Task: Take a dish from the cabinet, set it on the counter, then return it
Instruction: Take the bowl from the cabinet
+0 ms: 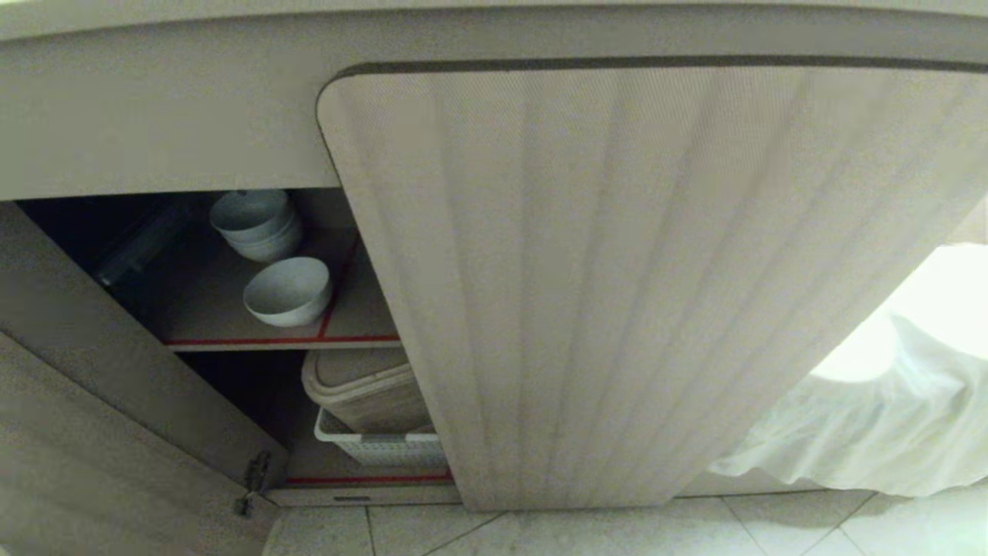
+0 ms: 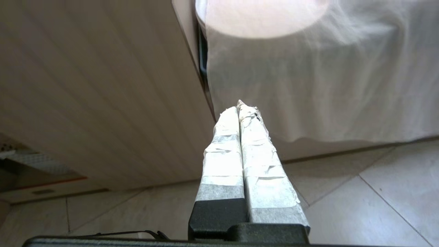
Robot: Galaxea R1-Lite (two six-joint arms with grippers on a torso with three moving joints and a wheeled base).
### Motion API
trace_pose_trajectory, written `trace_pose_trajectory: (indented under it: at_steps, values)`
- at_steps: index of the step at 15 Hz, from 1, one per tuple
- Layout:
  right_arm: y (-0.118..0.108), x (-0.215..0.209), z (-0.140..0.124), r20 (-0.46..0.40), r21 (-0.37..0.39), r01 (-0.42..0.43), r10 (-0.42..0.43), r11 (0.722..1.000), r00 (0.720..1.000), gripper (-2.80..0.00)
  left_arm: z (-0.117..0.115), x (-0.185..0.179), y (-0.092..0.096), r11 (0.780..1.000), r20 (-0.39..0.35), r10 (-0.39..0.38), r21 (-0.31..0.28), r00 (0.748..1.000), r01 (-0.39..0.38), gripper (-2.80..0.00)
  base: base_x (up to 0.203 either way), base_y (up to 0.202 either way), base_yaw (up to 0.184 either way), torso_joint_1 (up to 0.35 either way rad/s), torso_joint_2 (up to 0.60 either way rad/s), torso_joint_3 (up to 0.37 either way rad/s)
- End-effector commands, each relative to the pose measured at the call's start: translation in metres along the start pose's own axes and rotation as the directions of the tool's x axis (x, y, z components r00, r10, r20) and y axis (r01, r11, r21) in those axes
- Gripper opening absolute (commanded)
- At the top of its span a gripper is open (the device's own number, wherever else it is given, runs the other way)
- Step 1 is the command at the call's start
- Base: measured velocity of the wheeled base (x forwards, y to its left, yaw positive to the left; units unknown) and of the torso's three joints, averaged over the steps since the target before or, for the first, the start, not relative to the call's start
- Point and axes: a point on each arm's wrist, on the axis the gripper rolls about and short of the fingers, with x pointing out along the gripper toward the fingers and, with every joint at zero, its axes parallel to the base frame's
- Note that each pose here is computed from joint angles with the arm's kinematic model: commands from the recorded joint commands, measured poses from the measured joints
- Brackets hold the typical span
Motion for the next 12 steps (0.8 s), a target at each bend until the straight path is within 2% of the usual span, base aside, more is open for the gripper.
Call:
trace_pose_trajectory:
  at_steps: [1, 12]
  values:
    - [0.0000, 0.0001, 0.0000, -0.001, 0.000, 0.000, 0.000, 1.000, 1.000, -2.80, 0.0000, 0.0000, 0.0000, 1.000, 0.000, -0.001, 0.000, 1.000, 0.001, -2.80, 0.069, 0.000, 0.001, 0.012, 0.01, -0.001]
    - [0.0000, 0.0001, 0.0000, -0.001, 0.000, 0.000, 0.000, 1.000, 1.000, -2.80, 0.0006, -0.0001, -0.0001, 1.000, 0.003, -0.007, 0.015, 1.000, 0.007, -2.80, 0.000, 0.000, 0.000, 0.000, 0.00, 0.000]
